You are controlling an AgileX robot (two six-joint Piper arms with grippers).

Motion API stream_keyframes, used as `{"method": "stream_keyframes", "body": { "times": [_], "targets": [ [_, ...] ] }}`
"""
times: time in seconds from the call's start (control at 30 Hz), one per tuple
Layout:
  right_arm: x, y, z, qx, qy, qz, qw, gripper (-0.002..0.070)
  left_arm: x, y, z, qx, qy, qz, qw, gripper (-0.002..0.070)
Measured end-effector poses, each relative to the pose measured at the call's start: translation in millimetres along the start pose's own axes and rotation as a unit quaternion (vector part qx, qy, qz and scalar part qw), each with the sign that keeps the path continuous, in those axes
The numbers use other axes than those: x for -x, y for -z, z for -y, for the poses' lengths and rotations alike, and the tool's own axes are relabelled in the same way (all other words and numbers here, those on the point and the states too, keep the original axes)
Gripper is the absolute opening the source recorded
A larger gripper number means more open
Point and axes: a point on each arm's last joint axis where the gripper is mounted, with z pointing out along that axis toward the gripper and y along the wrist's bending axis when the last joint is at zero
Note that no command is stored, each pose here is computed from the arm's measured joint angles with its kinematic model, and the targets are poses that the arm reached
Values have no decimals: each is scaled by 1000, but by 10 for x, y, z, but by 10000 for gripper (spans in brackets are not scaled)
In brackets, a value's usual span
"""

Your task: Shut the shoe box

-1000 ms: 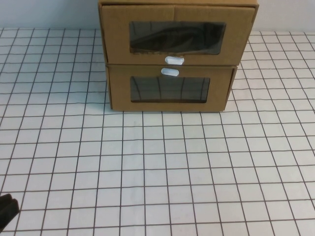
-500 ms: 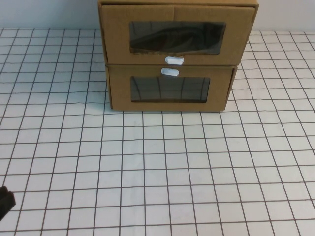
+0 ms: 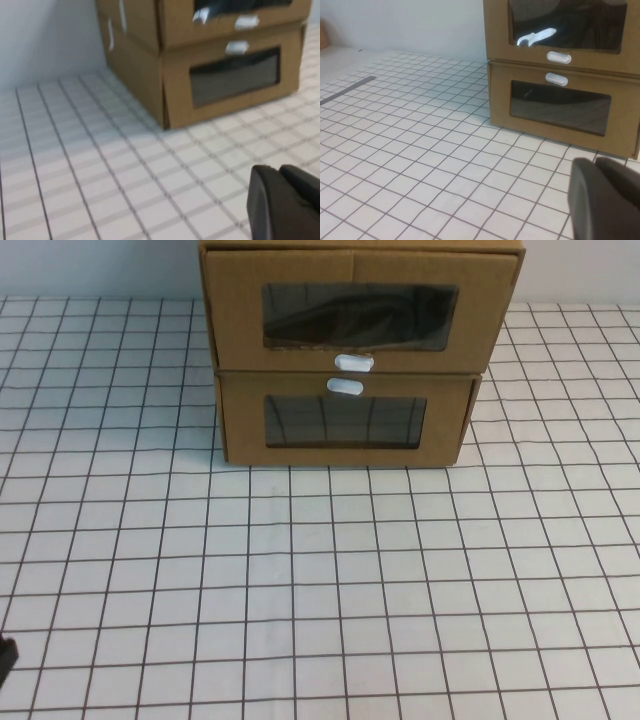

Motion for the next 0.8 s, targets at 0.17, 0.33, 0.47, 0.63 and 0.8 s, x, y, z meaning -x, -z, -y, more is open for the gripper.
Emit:
{"method": "stream_keyframes", "body": {
  "times": [0.17, 0.33, 0.47, 0.63, 0.8],
  "targets": [
    [0, 0, 0, 0, 0, 0, 1000, -15, -539, -80, 8, 30, 51, -43, 997, -5],
    [1, 0, -1, 0, -1, 0, 1000, -15, -627, -81, -29, 69, 71, -62, 993, -5],
    [1, 0, -1, 0, -1, 0, 1000, -15, -629, -78, -48, 85, 69, -63, 992, -5],
    [1, 0, -1, 1, -1, 1, 1000, -15, -630, -78, -50, 86, 68, -63, 992, -5],
    [1, 0, -1, 1, -1, 1, 1000, -15, -629, -78, -49, 86, 68, -63, 992, -5]
  ]
}}
